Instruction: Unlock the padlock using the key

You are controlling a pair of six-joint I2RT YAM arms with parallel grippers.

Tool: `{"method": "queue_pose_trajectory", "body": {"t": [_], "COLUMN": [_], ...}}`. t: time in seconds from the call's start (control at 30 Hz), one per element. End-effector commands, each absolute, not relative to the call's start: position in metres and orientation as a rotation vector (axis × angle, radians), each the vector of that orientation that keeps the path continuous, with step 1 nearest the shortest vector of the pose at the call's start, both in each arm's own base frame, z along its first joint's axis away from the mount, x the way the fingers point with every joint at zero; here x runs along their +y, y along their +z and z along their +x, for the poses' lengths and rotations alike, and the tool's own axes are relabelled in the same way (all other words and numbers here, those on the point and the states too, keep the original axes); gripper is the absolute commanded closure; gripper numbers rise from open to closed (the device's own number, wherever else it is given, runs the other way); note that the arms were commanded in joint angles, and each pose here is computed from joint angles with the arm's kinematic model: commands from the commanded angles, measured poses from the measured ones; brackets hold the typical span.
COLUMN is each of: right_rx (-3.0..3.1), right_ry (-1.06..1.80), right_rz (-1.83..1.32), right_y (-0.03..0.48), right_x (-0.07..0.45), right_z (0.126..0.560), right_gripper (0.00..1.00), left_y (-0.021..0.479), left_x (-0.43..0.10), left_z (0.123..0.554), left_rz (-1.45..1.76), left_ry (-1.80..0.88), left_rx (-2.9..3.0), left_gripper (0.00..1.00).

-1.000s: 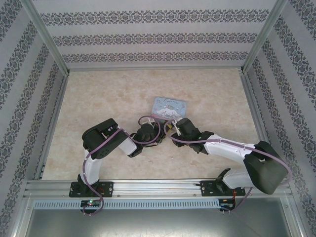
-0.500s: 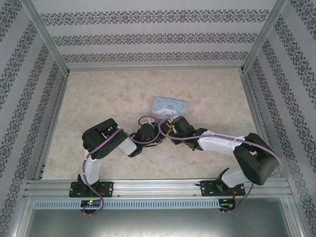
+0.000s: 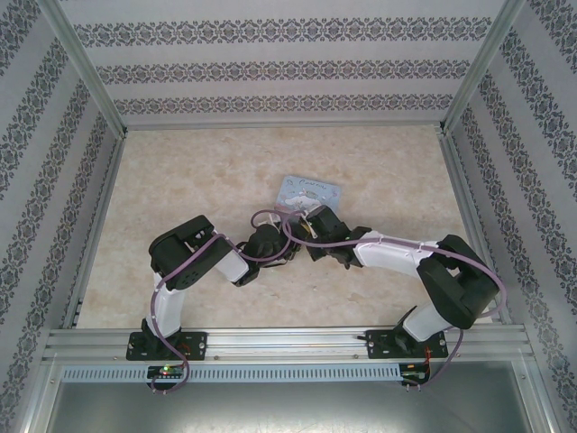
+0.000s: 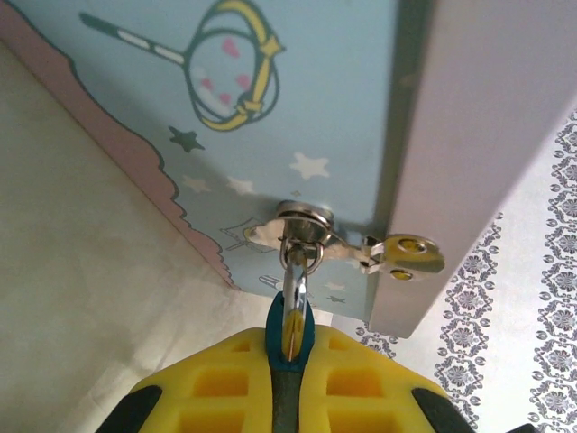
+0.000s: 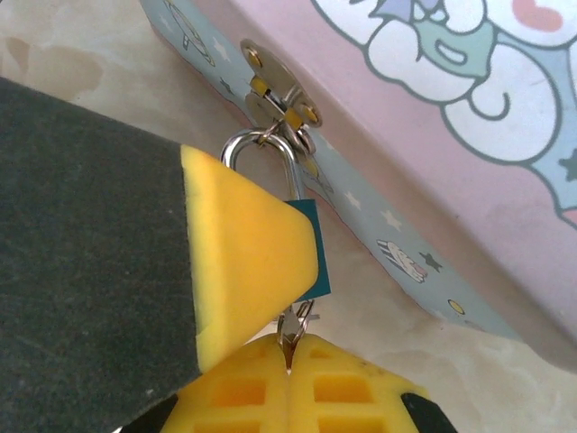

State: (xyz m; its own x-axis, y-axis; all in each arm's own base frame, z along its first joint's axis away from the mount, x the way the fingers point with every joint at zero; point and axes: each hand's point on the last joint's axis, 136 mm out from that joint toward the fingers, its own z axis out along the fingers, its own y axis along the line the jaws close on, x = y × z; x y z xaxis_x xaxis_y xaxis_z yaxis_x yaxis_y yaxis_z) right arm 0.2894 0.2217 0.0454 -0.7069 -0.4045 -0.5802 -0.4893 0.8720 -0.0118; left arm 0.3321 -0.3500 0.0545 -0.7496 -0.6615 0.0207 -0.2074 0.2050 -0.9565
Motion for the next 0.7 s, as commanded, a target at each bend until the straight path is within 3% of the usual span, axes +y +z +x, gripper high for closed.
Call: {"method": "queue_pose_trajectory", "body": {"t": [0.0, 0.17, 0.27, 0.4, 0.67], "right_rx": [2.403, 2.399, 2.384, 2.367, 2.392], "right_ry": [0.356, 0.651, 0.742, 0.807, 0.952], "right_rz": [-0.579, -0.523, -0.447, -0.287, -0.081], "right_y": [0.067, 0.082, 0.095, 0.107, 0.1], "right_x": [0.239, 0.248, 0.243, 0.226, 0.228], "right_z": [0.302, 0.29, 0.285, 0.284, 0.28], "right_gripper": [1.0, 0.97, 0.62, 0.45, 0.42], "left_y": [0.04, 0.038, 0.035, 0.031, 0.02], "left_x": [-0.35, -0.349, -0.346, -0.344, -0.336], "left_z": [0.317, 0.317, 0.318, 0.316, 0.305], "left_rz": [-0.801, -0.804, -0.813, -0.81, -0.736], "left_ry": [-1.536, -1.527, -1.514, -1.498, -1.392], "left_rx": [2.192, 2.194, 2.197, 2.21, 2.299], "left_gripper": [1.0, 1.0, 1.0, 1.0, 1.0]}}
